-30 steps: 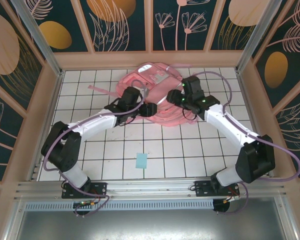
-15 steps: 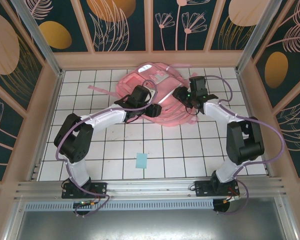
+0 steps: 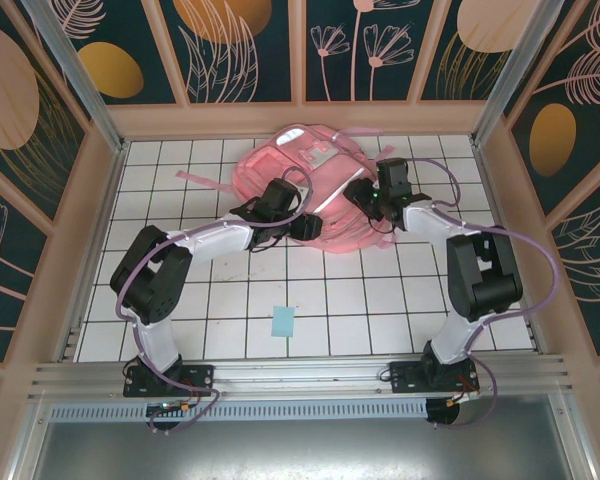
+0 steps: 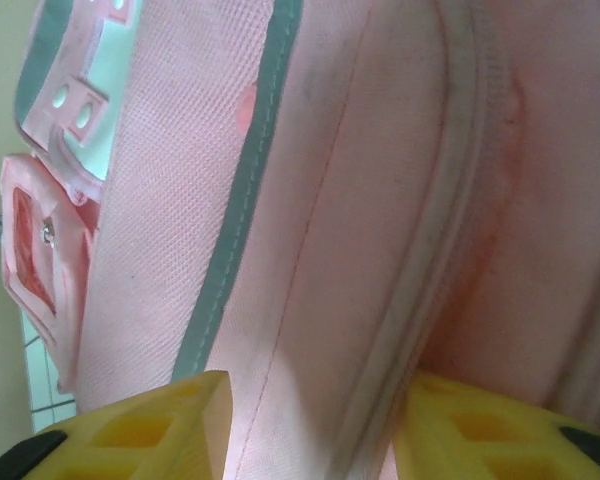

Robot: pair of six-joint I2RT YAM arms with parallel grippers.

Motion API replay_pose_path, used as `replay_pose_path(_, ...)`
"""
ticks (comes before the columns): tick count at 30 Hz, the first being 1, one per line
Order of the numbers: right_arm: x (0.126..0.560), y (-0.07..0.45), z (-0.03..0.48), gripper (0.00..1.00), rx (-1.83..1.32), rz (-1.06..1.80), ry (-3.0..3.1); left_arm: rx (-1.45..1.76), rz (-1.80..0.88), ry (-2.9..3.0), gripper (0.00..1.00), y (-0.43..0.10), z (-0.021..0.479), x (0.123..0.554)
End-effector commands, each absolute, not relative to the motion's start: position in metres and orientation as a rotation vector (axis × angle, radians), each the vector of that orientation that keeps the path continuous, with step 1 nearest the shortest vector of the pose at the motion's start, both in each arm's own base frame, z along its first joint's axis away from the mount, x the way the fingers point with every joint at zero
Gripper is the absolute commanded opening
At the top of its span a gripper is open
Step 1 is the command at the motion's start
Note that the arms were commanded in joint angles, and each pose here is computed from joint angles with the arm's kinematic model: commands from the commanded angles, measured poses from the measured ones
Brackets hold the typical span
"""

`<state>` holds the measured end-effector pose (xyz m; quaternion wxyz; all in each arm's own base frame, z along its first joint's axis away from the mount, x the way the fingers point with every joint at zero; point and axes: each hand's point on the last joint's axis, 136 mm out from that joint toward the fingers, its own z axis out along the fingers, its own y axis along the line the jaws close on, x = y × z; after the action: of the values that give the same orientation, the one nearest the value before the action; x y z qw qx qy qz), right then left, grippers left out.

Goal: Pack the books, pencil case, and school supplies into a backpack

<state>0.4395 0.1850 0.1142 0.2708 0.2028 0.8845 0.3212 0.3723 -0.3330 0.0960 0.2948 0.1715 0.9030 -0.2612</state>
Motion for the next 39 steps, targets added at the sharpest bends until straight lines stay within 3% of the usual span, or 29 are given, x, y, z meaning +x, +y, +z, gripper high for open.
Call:
replay_pose_path(1, 0.455, 0.205, 0.128, 0.21, 0.494, 0.954, 2.335, 0.484, -0.742, 2.425, 0.60, -0.338, 0.092, 0.362)
replay_pose_path(3, 0.457, 0.205, 0.135, 0.02, 0.480, 0.945, 2.329, 0.492, -0.746, 2.418, 0.60, -0.339, 0.096, 0.362)
replay_pose_path(4, 0.457, 0.204, 0.140, 0.00, 0.473, 0.942, 2.317, 0.496, -0.749, 2.415, 0.60, -0.339, 0.099, 0.362)
replay_pose_path(12, 0.456, 0.211, 0.198, 0.00, 0.410, 1.017, 2.251, 0.608, -0.755, 2.376, 0.62, -0.351, 0.119, 0.361)
replay_pose_path(25, 0.454, 0.220, 0.201, 0.00, 0.413, 1.083, 2.251, 0.637, -0.766, 2.411, 0.61, -0.380, 0.111, 0.373)
replay_pose_path(27, 0.454, 0.223, 0.205, 0.00, 0.406, 1.096, 2.244, 0.616, -0.719, 2.451, 0.56, -0.377, 0.099, 0.378)
replay_pose_path(30, 0.454, 0.223, 0.212, 0.00, 0.397, 1.098, 2.235, 0.557, -0.689, 2.475, 0.37, -0.374, 0.091, 0.384)
replay_pose_path(33, 0.454, 0.221, 0.214, 0.00, 0.397, 1.087, 2.230, 0.505, -0.697, 2.459, 0.24, -0.374, 0.096, 0.388)
replay_pose_path(37, 0.454, 0.215, 0.204, 0.00, 0.417, 1.056, 2.243, 0.499, -0.803, 2.404, 0.19, -0.386, 0.116, 0.387)
replay_pose_path(39, 0.453, 0.213, 0.199, 0.00, 0.429, 1.059, 2.245, 0.513, -0.891, 2.360, 0.27, -0.394, 0.132, 0.383)
